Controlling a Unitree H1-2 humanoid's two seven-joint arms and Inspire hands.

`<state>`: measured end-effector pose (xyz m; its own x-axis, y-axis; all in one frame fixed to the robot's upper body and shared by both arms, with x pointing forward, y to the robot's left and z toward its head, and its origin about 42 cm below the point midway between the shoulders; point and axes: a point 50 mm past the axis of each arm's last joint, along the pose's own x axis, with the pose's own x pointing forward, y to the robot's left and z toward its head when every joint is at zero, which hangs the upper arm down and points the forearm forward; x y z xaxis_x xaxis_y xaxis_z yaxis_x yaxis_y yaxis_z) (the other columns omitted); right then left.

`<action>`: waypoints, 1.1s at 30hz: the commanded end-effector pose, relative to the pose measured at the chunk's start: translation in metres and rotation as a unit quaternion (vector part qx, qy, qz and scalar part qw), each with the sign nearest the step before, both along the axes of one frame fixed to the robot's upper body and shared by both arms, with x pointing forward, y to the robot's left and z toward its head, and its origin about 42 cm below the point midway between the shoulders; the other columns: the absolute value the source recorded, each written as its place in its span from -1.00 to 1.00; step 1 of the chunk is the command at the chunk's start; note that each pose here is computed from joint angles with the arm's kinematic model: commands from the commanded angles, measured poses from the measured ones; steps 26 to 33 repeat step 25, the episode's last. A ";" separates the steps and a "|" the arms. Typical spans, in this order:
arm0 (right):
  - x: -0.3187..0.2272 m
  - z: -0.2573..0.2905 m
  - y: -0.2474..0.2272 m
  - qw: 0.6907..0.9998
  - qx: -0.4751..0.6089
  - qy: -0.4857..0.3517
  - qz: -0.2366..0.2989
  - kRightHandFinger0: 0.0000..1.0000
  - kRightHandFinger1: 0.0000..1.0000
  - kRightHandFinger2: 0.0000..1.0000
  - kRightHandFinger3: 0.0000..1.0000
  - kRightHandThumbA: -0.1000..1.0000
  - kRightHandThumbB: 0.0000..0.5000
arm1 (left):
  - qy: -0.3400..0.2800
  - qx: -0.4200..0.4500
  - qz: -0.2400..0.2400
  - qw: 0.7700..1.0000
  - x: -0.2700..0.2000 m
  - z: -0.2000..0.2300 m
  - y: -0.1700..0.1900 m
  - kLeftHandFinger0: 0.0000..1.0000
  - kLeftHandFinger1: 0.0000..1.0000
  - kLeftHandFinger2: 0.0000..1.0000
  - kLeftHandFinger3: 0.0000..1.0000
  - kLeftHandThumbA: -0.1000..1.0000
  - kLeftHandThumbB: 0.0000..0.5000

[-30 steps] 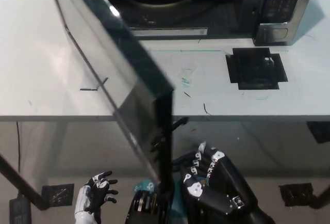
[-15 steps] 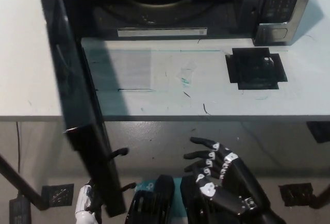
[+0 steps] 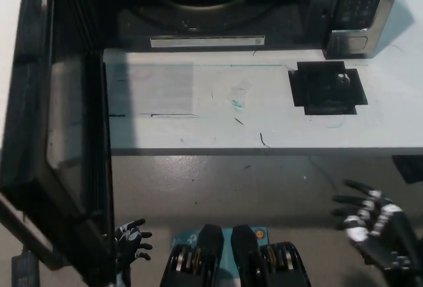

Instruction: A microwave is kept infront of the robot with its door slightly ajar. The robot uses its right hand to push the door towards the left to open it.

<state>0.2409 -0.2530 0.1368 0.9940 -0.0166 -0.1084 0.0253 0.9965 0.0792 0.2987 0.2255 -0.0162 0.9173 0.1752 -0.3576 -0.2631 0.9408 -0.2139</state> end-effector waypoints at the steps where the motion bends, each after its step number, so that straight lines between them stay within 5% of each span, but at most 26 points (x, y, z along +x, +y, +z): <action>1: 0.000 -0.014 -0.030 0.997 -0.009 -0.002 -0.077 -0.23 0.06 0.19 0.52 -0.37 -0.59 | -0.022 0.003 0.001 1.000 0.008 0.008 -0.001 -0.46 -0.40 -0.27 0.02 -0.37 -0.87; 8: -0.001 -0.048 -0.058 0.990 -0.023 0.029 -0.135 -0.26 0.02 0.17 0.48 -0.09 -0.26 | -0.029 0.003 -0.002 1.000 0.013 0.011 -0.003 -0.49 -0.40 -0.24 0.06 -0.37 -0.89; 33: 0.004 -0.064 -0.056 0.988 -0.011 0.047 -0.149 -0.40 -0.14 0.03 0.39 -0.10 -0.12 | -0.037 0.005 0.000 0.999 0.020 0.013 -0.003 -0.43 -0.34 -0.19 0.07 -0.32 -0.88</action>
